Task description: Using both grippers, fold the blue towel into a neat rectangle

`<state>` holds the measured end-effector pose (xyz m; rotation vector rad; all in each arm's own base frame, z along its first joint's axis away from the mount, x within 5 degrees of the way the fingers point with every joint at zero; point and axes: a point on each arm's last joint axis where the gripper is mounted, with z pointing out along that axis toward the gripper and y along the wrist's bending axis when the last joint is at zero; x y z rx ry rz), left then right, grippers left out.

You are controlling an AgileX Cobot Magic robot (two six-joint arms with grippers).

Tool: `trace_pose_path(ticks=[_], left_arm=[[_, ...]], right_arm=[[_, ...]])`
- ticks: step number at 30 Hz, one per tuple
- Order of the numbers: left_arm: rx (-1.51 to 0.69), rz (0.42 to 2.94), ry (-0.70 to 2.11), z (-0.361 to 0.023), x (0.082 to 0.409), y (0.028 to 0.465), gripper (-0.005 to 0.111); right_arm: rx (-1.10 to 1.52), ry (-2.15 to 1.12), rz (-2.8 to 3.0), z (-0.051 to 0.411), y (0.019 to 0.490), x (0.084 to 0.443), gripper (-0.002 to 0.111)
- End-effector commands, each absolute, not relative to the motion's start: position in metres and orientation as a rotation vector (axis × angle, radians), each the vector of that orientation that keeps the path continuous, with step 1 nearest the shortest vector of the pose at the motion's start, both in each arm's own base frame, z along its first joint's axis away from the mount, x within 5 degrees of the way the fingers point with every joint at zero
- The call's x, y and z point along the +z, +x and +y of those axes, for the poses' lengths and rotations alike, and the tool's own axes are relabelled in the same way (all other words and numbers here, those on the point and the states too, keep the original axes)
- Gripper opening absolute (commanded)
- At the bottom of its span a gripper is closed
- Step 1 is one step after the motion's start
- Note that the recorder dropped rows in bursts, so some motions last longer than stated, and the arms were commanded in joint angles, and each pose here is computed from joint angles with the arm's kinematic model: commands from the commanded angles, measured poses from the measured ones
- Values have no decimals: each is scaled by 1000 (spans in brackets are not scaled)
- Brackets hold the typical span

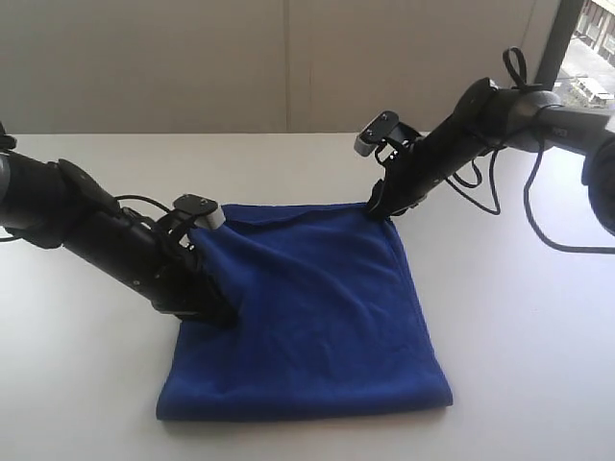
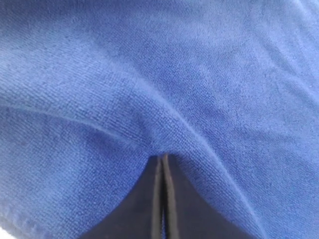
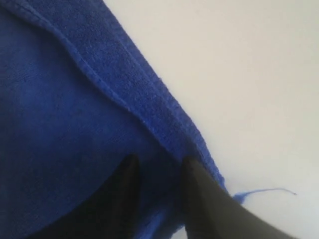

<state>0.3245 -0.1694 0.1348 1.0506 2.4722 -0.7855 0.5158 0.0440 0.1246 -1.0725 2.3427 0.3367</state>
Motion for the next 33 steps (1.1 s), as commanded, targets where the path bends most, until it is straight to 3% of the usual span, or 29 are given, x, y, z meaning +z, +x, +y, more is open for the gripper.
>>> trace_pose_path(ticks=[1,7,17,20,25,33], left_arm=[[-826,2483,1049,-173,131,323,0],[-829,2485,1051,-173,130,323,0],[-843,2486,1057,-173,130,322,0],[-846,2487,1059,-173,130,322,0],[-843,2486,1057,-173,130,322,0],[-843,2486,1057,-173,130,322,0]], right_arm=[[314,-1096,2310,44,518,127,27],[284,-1080,2290,44,520,131,0],[230,-994,2263,41,526,146,0],[265,-969,2292,41,524,145,8],[318,-962,2315,44,523,138,41],[346,-952,2342,44,522,127,40]])
